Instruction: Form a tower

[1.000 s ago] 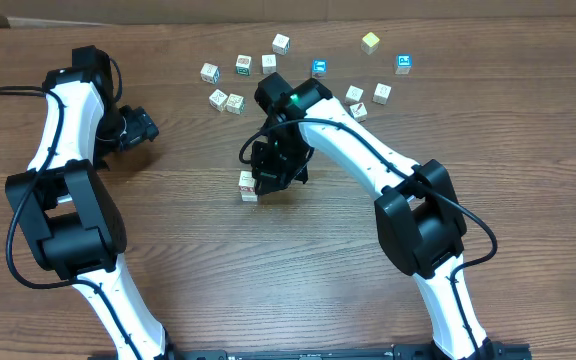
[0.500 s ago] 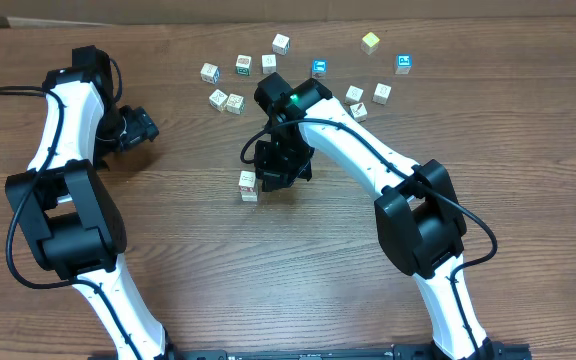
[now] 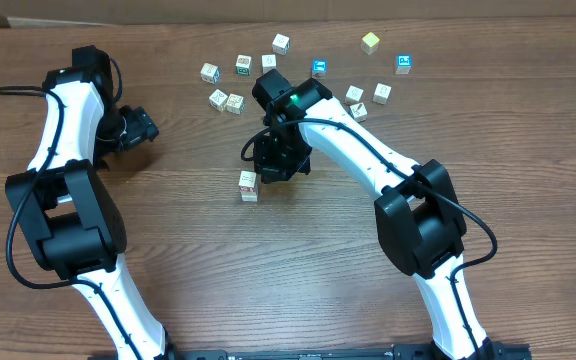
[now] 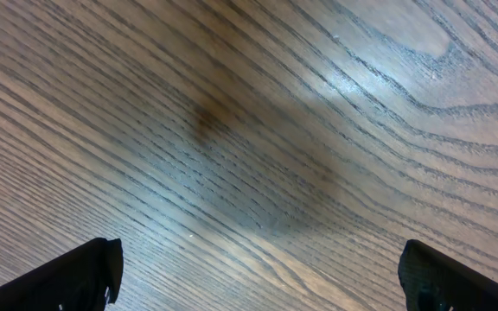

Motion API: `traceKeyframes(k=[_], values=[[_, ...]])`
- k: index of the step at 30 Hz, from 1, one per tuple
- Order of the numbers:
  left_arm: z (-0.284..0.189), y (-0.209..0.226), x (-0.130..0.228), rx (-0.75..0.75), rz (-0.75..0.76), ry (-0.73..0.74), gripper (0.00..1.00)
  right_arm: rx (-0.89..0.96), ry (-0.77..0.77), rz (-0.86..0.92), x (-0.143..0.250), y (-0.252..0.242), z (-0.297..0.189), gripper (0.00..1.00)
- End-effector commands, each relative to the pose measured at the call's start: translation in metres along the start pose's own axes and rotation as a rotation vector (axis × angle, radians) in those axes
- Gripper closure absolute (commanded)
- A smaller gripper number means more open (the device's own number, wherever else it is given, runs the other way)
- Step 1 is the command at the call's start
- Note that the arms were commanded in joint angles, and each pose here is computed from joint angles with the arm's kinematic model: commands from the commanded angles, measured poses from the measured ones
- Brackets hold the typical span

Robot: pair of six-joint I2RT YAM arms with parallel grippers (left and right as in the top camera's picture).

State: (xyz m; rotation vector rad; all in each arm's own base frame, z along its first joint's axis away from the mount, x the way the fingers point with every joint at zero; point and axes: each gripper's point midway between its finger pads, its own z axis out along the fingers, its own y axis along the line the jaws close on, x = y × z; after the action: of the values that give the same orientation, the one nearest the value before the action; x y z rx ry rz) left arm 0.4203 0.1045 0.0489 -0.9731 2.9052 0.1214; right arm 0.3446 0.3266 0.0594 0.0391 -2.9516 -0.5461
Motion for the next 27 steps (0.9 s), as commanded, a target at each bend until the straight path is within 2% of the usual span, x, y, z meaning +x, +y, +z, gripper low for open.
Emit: traceKeyframes(k=[1, 27], values=[[0.004, -0.002, 0.001, -0.008, 0.019, 0.006, 0.0, -0.01, -0.01, -0.004, 0.0, 0.004, -0.003, 0.96], [0.004, -0.002, 0.001, -0.008, 0.019, 0.006, 0.01, -0.05, 0.004, -0.008, 0.002, 0.011, -0.003, 0.96]])
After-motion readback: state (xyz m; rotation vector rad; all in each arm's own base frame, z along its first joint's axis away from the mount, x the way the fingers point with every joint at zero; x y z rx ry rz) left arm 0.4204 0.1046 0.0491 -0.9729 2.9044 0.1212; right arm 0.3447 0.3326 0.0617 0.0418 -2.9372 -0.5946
